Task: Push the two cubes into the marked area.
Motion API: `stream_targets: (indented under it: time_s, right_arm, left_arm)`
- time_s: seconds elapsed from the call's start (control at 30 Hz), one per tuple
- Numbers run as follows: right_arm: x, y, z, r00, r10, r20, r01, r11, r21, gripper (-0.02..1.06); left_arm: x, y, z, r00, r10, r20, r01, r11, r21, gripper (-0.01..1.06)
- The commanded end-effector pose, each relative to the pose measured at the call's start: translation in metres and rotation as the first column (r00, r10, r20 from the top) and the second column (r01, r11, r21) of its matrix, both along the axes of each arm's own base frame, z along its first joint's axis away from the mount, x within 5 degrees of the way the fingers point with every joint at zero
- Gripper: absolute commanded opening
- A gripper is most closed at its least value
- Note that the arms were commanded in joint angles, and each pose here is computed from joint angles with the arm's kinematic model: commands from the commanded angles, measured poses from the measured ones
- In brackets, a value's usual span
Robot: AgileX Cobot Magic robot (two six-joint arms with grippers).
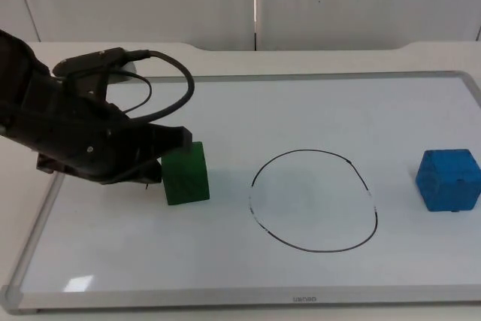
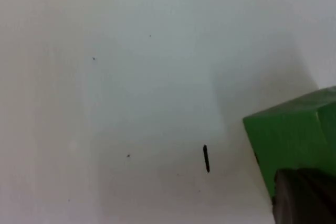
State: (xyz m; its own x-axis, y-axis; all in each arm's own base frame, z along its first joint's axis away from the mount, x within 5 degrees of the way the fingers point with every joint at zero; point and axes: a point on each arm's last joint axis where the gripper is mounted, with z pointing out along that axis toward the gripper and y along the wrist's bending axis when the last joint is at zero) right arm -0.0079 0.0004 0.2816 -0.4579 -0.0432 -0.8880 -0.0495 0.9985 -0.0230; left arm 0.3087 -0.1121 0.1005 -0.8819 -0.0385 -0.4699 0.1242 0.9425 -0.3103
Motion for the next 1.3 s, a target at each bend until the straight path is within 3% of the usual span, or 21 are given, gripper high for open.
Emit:
stream_targets:
  time_s: [0.0, 0.67, 0.83, 1.27]
  right_arm:
    - [0.0, 0.001, -0.002, 1.0, 0.004, 0.0, -0.004, 1.0, 0.006, 1.05]
    - [0.0, 0.001, -0.002, 1.0, 0.003, 0.0, -0.003, 1.0, 0.008, 1.05]
    - [0.0, 0.001, -0.002, 1.0, 0.003, 0.0, -0.003, 1.0, 0.008, 1.05]
    - [0.0, 0.001, -0.002, 1.0, 0.003, 0.0, -0.003, 1.0, 0.008, 1.05]
  left_arm:
    - [0.001, -0.001, 0.0, 1.0, 0.006, 0.005, -0.006, 1.0, 0.006, 0.0]
    - [0.009, -0.008, -0.007, 1.0, -0.015, -0.005, 0.015, 1.0, -0.022, 0.0]
    - [0.012, -0.015, -0.004, 0.999, -0.046, 0.023, 0.046, 0.999, 0.001, 0.0]
    - [0.015, -0.02, 0.001, 0.997, -0.066, 0.037, 0.067, 0.997, -0.037, 0.0]
